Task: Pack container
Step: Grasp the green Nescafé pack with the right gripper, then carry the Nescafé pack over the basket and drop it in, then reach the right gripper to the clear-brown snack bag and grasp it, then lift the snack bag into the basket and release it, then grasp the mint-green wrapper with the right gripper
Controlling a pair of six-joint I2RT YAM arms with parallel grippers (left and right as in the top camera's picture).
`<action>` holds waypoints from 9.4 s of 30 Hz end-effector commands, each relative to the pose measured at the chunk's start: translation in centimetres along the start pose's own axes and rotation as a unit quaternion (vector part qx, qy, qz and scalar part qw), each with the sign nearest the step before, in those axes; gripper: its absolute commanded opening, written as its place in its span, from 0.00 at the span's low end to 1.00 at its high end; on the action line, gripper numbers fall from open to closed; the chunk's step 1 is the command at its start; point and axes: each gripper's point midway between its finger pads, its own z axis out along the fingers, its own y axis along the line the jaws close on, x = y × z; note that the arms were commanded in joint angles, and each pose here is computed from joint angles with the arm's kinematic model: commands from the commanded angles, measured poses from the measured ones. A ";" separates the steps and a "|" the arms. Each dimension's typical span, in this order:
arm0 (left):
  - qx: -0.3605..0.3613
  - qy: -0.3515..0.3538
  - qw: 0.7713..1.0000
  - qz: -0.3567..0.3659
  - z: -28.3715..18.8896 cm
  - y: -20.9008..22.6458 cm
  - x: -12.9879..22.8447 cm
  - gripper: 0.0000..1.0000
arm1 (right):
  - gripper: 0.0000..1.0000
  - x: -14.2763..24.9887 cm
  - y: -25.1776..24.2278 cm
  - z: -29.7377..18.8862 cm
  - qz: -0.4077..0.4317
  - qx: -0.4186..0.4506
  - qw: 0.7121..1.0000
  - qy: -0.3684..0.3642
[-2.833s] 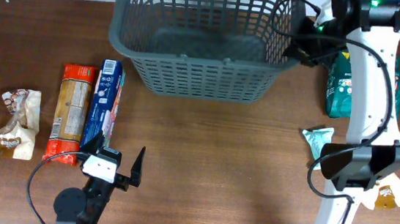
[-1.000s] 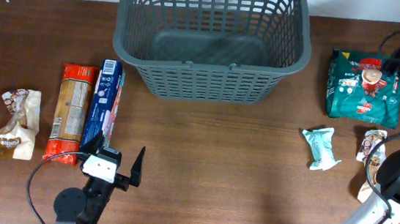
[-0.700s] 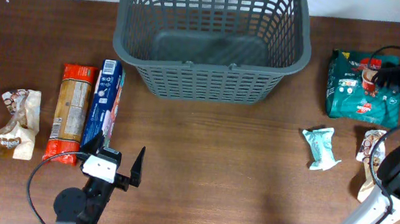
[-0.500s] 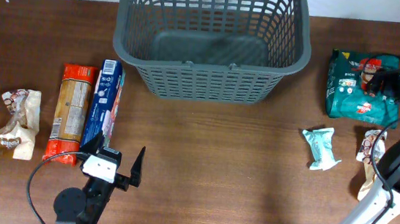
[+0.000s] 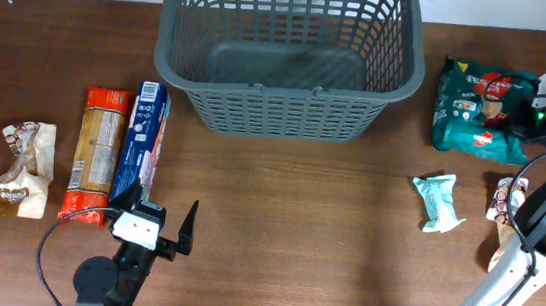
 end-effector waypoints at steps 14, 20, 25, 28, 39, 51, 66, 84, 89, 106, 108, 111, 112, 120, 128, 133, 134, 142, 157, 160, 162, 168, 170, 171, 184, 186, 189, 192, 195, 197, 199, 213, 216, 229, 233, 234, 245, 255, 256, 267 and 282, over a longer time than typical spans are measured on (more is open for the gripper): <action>0.006 -0.001 1.000 -0.004 0.1 -0.3 0.2 0.99 | 0.04 -8.7 9.7 -19.7 0.009 -0.115 0.978 -0.173; 0.006 -0.001 1.000 -0.004 0.1 -0.3 0.2 0.99 | 0.04 -9.9 11.7 -25.3 0.003 -0.114 0.967 -0.229; 0.006 -0.001 1.000 -0.004 0.1 -0.3 0.2 0.99 | 0.04 -10.0 13.0 -28.1 -0.009 -0.114 0.960 -0.254; 0.006 -0.001 1.000 -0.004 0.1 -0.3 0.2 0.99 | 0.03 -10.0 14.6 -30.2 -0.023 -0.134 0.952 -0.274; 0.006 -0.001 1.000 -0.004 0.1 -0.3 0.2 0.99 | 0.04 -8.0 24.1 -41.5 -0.128 -0.193 0.891 -0.392; 0.006 -0.001 1.000 -0.004 0.1 -0.3 0.2 0.99 | 0.03 -3.2 37.0 -42.5 -0.190 -0.285 0.868 -0.361; 0.006 -0.001 1.000 -0.004 0.1 -0.3 0.2 0.99 | 0.04 0.4 43.4 -30.4 -0.153 -0.160 0.943 -0.249; 0.006 -0.001 1.000 -0.004 0.1 -0.3 0.2 0.99 | 0.04 0.3 41.7 -13.8 -0.134 -0.100 0.981 -0.102; 0.006 -0.001 1.000 -0.004 0.1 -0.3 0.2 0.99 | 0.21 1.1 42.4 -12.9 -0.143 -0.107 0.980 -0.090; 0.006 -0.001 1.000 -0.004 0.1 -0.3 0.2 0.99 | 0.54 -1.8 39.6 -33.4 -0.167 -0.059 0.930 -0.322; 0.006 -0.001 1.000 -0.004 0.1 -0.3 0.2 0.99 | 0.54 -2.3 36.6 -35.6 -0.142 -0.028 0.928 -0.343; 0.006 -0.001 1.000 -0.004 0.1 -0.3 0.2 0.99 | 0.54 -3.5 30.9 -38.1 -0.091 0.027 0.926 -0.367; 0.006 -0.001 1.000 -0.004 0.1 -0.3 0.2 0.99 | 0.55 -3.9 29.0 -38.6 -0.074 0.043 0.925 -0.371; 0.006 -0.001 1.000 -0.004 0.1 -0.3 0.2 0.99 | 0.66 -2.1 11.6 -31.3 0.040 0.181 0.960 -0.208; 0.006 -0.001 1.000 -0.004 0.1 -0.3 0.2 0.99 | 0.72 5.2 4.6 -18.6 0.009 0.204 0.979 0.011; 0.006 -0.001 1.000 -0.004 0.1 -0.3 0.2 0.99 | 0.72 12.7 -0.9 -14.2 0.003 0.252 0.957 0.142; 0.006 -0.001 1.000 -0.004 0.1 -0.3 0.2 0.99 | 0.72 13.9 -1.5 -13.5 -0.001 0.248 0.956 0.159; 0.006 -0.001 1.000 -0.004 0.1 -0.3 0.2 0.99 | 0.72 18.7 -5.4 -10.3 0.028 0.258 0.947 0.191; 0.006 -0.001 1.000 -0.004 0.1 -0.3 0.2 0.99 | 0.04 21.0 -5.8 -4.7 0.045 0.228 0.958 0.169; 0.006 -0.001 1.000 -0.004 0.1 -0.3 0.2 0.99 | 0.04 18.8 -5.0 -5.0 0.079 0.208 0.966 0.132; 0.006 -0.001 1.000 -0.004 0.1 -0.3 0.2 0.99 | 0.04 14.9 -3.1 -6.3 0.097 0.157 0.979 0.085; 0.006 -0.001 1.000 -0.004 0.1 -0.3 0.2 0.99 | 0.04 2.9 4.7 -15.0 0.067 0.004 0.996 -0.063; 0.006 -0.001 1.000 -0.004 0.1 -0.3 0.2 0.99 | 0.04 -0.2 7.5 -19.1 0.038 -0.017 0.993 -0.111; 0.006 -0.001 1.000 -0.004 0.1 -0.3 0.2 0.99 | 0.04 -1.2 9.0 -20.9 0.022 -0.022 0.991 -0.130; 0.006 -0.001 1.000 -0.004 0.1 -0.3 0.2 0.99 | 0.04 -0.6 38.1 -38.5 -0.281 -0.170 0.886 -0.328; 0.006 -0.001 1.000 -0.004 0.1 -0.3 0.2 0.99 | 0.04 0.5 41.6 -38.8 -0.313 -0.199 0.866 -0.335; 0.006 -0.001 1.000 -0.004 0.1 -0.3 0.2 0.99 | 0.04 1.7 46.2 -37.7 -0.345 -0.220 0.848 -0.335; 0.006 -0.001 1.000 -0.004 0.1 -0.3 0.2 0.99 | 0.03 2.3 49.8 -35.5 -0.360 -0.218 0.843 -0.335; 0.006 -0.001 1.000 -0.004 0.1 -0.3 0.2 0.99 | 0.04 2.2 52.9 -32.4 -0.328 -0.221 0.858 -0.328; 0.006 -0.001 1.000 -0.004 0.1 -0.3 0.2 0.99 | 0.04 1.9 54.5 -29.5 -0.286 -0.217 0.878 -0.318; 0.006 -0.001 1.000 -0.004 0.1 -0.3 0.2 0.99 | 0.04 1.6 55.4 -26.0 -0.226 -0.205 0.904 -0.300; 0.006 -0.001 1.000 -0.004 0.1 -0.3 0.2 0.99 | 0.04 6.2 58.1 -6.9 -0.137 -0.165 0.966 -0.145; 0.006 -0.001 1.000 -0.004 0.1 -0.3 0.2 0.99 | 0.04 7.4 58.3 -4.9 -0.144 -0.167 0.968 -0.120; 0.006 -0.001 1.000 -0.004 0.1 -0.3 0.2 0.99 | 0.59 5.4 56.3 -11.5 -0.265 -0.124 0.939 -0.181; 0.006 -0.001 1.000 -0.004 0.1 -0.3 0.2 0.99 | 0.50 3.7 53.8 -20.2 -0.269 -0.102 0.926 -0.244; 0.006 -0.001 1.000 -0.004 0.1 -0.3 0.2 0.99 | 0.53 3.3 53.1 -22.6 -0.262 -0.106 0.923 -0.261; 0.006 -0.001 1.000 -0.004 0.1 -0.3 0.2 0.99 | 0.60 -2.9 32.7 -44.1 -0.091 -0.010 0.889 -0.449; 0.006 -0.001 1.000 -0.004 0.1 -0.3 0.2 0.99 | 0.81 -1.0 15.4 -32.5 -0.027 0.141 0.954 -0.263; 0.007 -0.001 1.000 -0.004 0.1 -0.3 0.2 0.99 | 0.82 -0.4 14.8 -30.0 -0.032 0.138 0.962 -0.233; 0.006 -0.001 1.000 -0.004 0.1 -0.3 0.2 0.99 | 0.85 12.0 8.0 -9.4 -0.185 0.134 0.971 0.064; 0.006 -0.001 1.000 -0.004 0.1 -0.3 0.2 0.99 | 1.00 17.3 6.8 -3.8 -0.221 0.092 0.956 0.170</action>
